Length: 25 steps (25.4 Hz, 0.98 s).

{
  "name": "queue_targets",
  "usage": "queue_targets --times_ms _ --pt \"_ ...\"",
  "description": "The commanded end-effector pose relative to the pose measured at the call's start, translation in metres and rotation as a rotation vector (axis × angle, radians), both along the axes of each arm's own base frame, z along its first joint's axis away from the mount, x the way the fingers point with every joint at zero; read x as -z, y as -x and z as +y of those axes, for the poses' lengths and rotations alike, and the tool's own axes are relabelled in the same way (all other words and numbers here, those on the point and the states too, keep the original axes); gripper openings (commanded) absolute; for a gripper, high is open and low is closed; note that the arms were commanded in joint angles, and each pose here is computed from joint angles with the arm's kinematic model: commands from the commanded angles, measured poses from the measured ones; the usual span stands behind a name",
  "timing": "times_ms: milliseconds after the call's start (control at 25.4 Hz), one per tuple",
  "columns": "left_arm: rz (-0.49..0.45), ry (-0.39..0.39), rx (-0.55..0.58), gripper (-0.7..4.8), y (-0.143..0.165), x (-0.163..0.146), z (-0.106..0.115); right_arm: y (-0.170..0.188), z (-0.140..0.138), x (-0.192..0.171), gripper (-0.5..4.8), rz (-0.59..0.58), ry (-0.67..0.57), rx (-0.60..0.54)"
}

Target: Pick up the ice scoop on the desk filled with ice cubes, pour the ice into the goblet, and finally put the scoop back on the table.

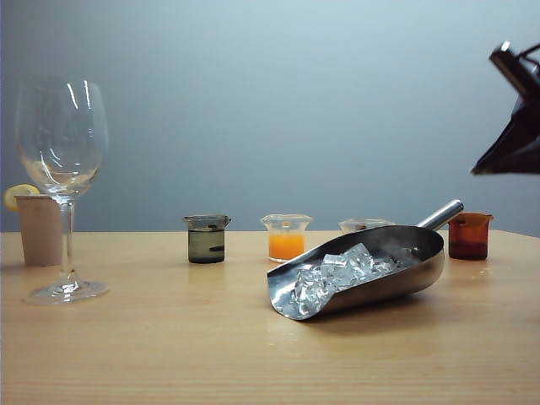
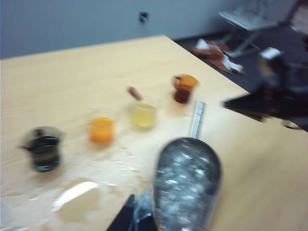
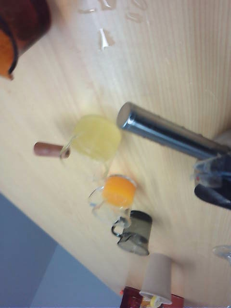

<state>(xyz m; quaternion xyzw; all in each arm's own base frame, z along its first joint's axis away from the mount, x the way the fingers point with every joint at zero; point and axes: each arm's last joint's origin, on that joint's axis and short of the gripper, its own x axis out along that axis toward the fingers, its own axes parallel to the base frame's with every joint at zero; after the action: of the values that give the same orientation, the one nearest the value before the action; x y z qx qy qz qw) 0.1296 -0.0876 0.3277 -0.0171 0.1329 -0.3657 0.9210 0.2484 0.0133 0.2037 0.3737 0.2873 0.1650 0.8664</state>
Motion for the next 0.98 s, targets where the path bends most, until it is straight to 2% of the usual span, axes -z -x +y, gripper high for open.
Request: queue_targets --times_ms 39,118,157,197,236,433,708,983 --pt "0.014 -0.01 0.059 -0.05 -0.002 0.002 -0.011 -0.009 0.001 0.007 -0.09 -0.016 -0.021 -0.028" --pt "0.038 -0.024 0.08 -0.05 -0.005 0.006 -0.016 -0.016 0.001 0.012 0.06 -0.028 -0.051 -0.029" --pt "0.057 -0.035 0.104 -0.05 -0.007 0.009 -0.022 -0.022 0.001 0.016 0.73 -0.045 -0.078 -0.024" --pt "0.063 -0.039 0.113 -0.05 -0.007 0.01 -0.024 -0.025 0.001 0.018 1.13 -0.046 -0.093 -0.016" --pt "0.072 -0.046 0.127 -0.05 -0.007 0.012 -0.027 -0.029 0.001 0.021 1.86 -0.057 -0.112 -0.008" --pt "0.074 -0.049 0.123 -0.05 -0.008 0.013 -0.027 -0.033 0.001 0.028 3.27 -0.053 -0.118 -0.006" --pt "0.075 -0.056 0.118 -0.05 -0.009 0.013 -0.028 -0.039 0.005 0.043 3.28 -0.015 -0.123 -0.008" --pt "0.088 -0.064 0.118 -0.05 -0.008 0.015 -0.027 -0.051 0.008 0.061 3.27 -0.02 -0.204 0.019"
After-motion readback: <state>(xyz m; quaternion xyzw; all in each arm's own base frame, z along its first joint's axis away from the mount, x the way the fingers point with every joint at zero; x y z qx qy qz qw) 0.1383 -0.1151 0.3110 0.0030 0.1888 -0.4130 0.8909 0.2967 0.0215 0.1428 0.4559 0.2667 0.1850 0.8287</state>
